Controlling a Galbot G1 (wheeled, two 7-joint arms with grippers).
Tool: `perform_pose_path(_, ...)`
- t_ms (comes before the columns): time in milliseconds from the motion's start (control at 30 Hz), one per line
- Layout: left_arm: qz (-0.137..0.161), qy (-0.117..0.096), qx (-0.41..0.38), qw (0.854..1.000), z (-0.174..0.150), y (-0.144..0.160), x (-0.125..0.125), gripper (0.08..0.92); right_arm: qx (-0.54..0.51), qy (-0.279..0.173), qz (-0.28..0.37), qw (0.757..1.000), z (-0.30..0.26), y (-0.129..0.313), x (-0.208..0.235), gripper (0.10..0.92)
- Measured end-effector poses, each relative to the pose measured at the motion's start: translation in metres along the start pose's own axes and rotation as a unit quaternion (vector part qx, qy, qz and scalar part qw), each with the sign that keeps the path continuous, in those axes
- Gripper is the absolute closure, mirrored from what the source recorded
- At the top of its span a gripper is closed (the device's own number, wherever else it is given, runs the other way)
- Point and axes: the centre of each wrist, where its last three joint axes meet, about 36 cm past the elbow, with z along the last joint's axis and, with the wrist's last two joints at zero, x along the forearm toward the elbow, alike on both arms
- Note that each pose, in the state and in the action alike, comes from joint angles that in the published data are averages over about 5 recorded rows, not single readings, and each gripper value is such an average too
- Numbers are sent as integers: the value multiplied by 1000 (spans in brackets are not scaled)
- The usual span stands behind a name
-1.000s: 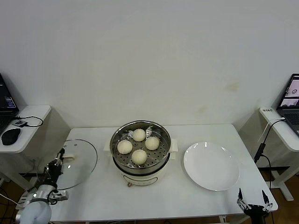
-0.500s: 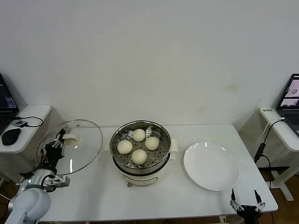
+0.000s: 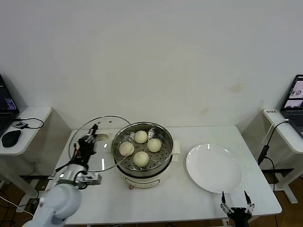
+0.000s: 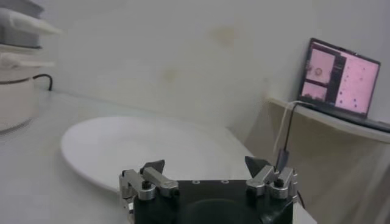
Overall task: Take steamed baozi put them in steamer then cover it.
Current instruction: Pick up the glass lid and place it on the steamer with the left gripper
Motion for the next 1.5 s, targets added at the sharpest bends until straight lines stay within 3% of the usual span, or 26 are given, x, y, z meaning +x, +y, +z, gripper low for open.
perform_pose_path(233, 5, -6, -28, 1000, -38, -7, -16, 858, 20, 1, -11, 1000, 4, 14, 0, 200)
perform_pose_path(667, 22, 18, -37, 999, -94, -22, -45, 858, 42, 3, -19, 999, 11, 27, 1, 199)
perform_pose_path(933, 35, 18, -29, 999, -125, -34, -50, 858, 48, 5, -22, 999, 14, 30, 3, 199)
perform_pose_path(1500, 49, 15, -22, 998, -153, -49, -55, 858, 51, 6, -24, 998, 17, 32, 8, 200)
